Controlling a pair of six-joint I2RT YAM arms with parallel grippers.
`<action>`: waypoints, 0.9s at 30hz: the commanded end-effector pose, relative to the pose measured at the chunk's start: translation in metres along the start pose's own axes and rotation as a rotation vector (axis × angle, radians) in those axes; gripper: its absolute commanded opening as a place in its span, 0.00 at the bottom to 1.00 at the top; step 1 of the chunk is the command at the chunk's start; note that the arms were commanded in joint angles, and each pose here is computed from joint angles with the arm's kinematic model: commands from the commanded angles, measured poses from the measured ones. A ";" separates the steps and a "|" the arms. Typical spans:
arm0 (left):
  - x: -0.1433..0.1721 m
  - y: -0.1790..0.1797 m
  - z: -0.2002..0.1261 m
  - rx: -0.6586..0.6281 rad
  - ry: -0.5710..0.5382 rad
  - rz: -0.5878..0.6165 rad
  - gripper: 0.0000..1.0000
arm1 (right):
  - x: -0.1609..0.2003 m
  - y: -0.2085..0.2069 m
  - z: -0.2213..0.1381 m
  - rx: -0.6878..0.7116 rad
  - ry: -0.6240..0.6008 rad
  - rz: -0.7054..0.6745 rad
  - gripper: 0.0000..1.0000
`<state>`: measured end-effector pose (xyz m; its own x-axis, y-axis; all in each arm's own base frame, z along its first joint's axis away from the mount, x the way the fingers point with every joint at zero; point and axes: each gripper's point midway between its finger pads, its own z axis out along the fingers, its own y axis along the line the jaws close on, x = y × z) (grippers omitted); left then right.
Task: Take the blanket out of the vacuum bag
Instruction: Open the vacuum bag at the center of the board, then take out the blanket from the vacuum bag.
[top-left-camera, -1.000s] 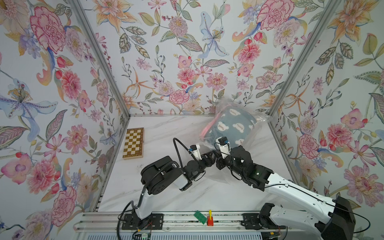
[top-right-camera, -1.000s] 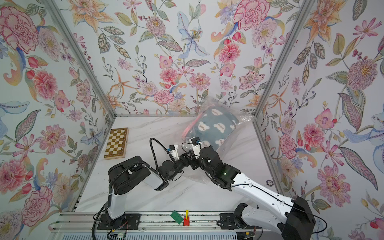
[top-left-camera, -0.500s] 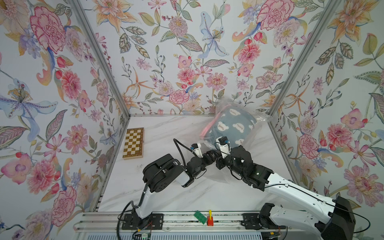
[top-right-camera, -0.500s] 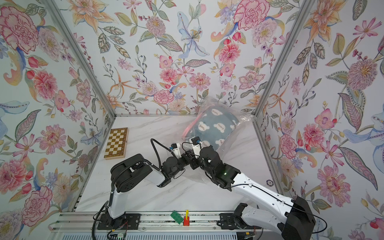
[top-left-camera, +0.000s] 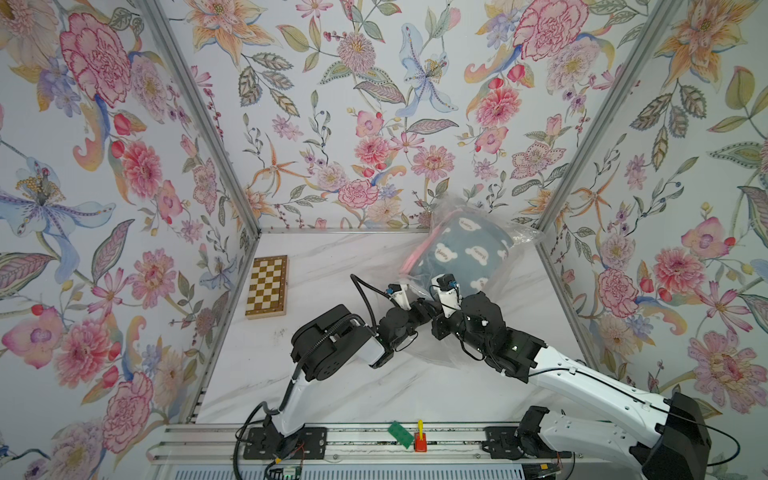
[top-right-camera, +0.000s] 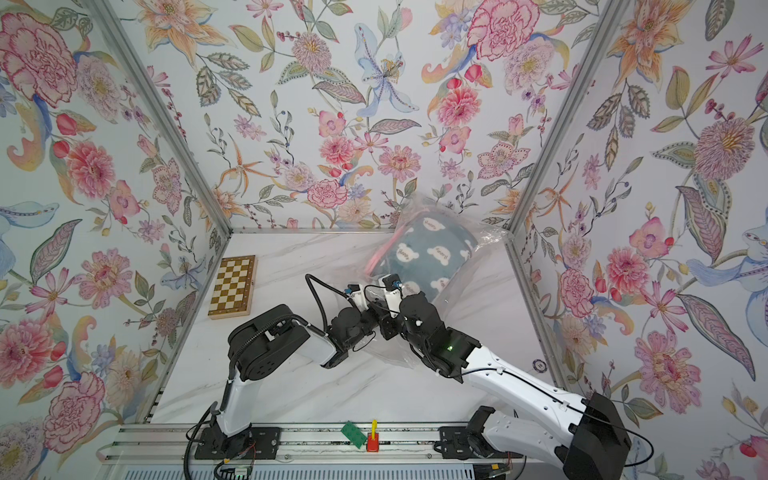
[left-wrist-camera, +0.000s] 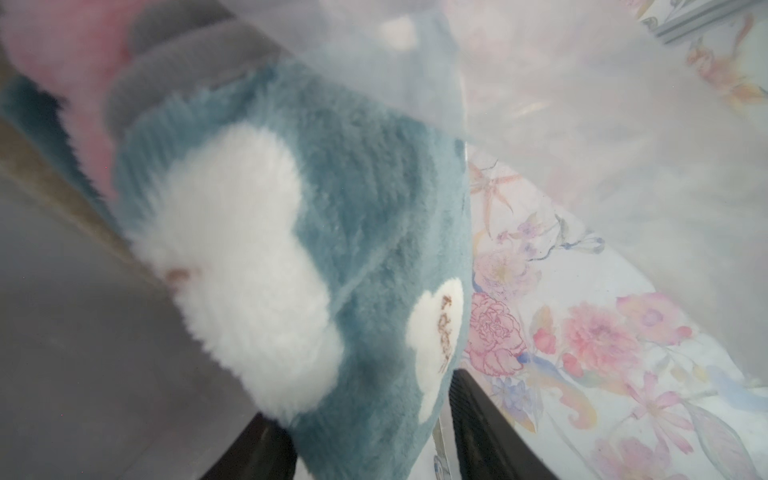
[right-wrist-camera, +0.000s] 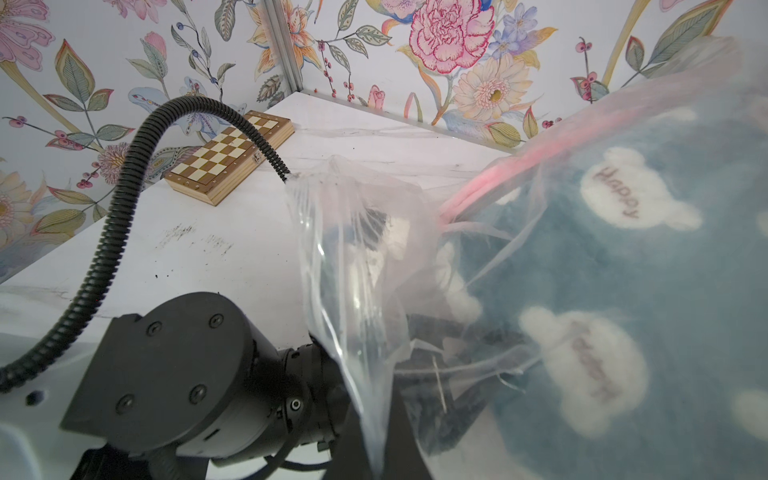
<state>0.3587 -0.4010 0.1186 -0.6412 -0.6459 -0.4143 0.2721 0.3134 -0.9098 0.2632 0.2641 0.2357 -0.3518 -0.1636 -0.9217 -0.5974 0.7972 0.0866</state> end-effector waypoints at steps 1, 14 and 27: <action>-0.006 -0.022 0.002 0.060 0.009 0.018 0.56 | -0.009 0.004 -0.001 -0.028 -0.040 0.022 0.00; -0.004 -0.047 0.010 0.136 0.039 0.012 0.51 | -0.010 0.005 0.007 -0.027 -0.038 0.035 0.00; 0.006 -0.010 0.034 0.011 0.092 0.021 0.54 | -0.006 0.000 0.003 -0.010 -0.017 0.021 0.00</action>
<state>0.3692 -0.4276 0.1423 -0.6781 -0.6108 -0.4087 0.3097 0.2668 -0.9126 0.2678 0.2679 0.2306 -0.3642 -0.1566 -0.9181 -0.5942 0.7981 0.0996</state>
